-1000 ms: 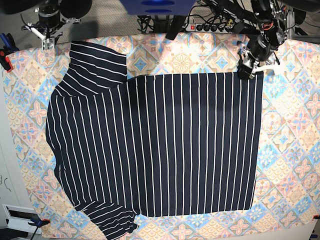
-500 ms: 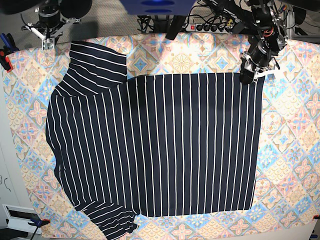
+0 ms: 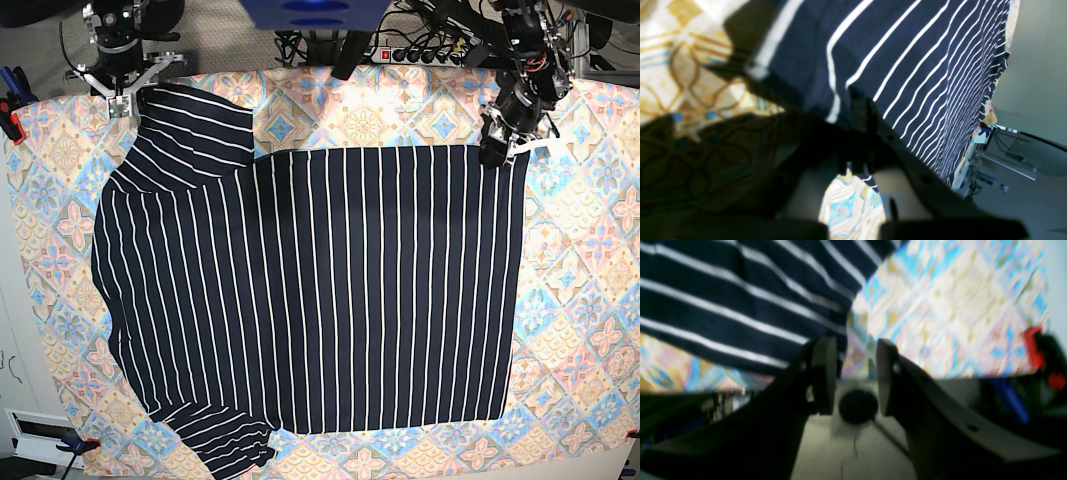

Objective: Fold the T-shirt properly
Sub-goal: 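Lower the right gripper to the collar-side shoulder and grasp it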

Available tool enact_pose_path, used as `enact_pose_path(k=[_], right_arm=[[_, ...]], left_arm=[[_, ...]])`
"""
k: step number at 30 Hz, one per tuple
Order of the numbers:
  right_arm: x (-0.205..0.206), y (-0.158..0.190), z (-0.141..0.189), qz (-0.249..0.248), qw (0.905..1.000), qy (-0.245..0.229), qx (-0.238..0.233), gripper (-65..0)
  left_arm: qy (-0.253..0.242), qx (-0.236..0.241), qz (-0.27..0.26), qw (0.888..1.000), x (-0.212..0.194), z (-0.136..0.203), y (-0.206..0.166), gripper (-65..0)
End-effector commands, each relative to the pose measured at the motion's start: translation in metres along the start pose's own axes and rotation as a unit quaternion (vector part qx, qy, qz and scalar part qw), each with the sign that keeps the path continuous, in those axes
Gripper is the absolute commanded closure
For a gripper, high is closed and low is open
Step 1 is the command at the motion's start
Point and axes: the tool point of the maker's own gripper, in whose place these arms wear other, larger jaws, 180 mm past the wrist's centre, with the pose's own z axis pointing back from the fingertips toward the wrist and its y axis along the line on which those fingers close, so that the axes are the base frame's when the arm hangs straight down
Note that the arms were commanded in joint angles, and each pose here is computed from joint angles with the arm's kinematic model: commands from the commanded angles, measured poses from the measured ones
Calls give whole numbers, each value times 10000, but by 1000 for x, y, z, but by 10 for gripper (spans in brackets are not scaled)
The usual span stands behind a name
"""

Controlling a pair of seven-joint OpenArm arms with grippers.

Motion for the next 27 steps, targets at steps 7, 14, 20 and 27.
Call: enact_pose_path(k=[7,14,20,27], right_arm=[[11,19,-6,46,9996,136,232,-296],[22,29,-11,63,9994,31,350,-400],[26,27,-18,36,9995,12,311,-400],[2,27,-31,23,9990,338,299,-400]], left_arm=[[237,335,-64,9991,-11,3,16,0],[238,345,-75,9991,-11,3,17,0],[235,343,-82,9991,-10,3,16,0],[232,345,-89,9991,-10,3,16,0]])
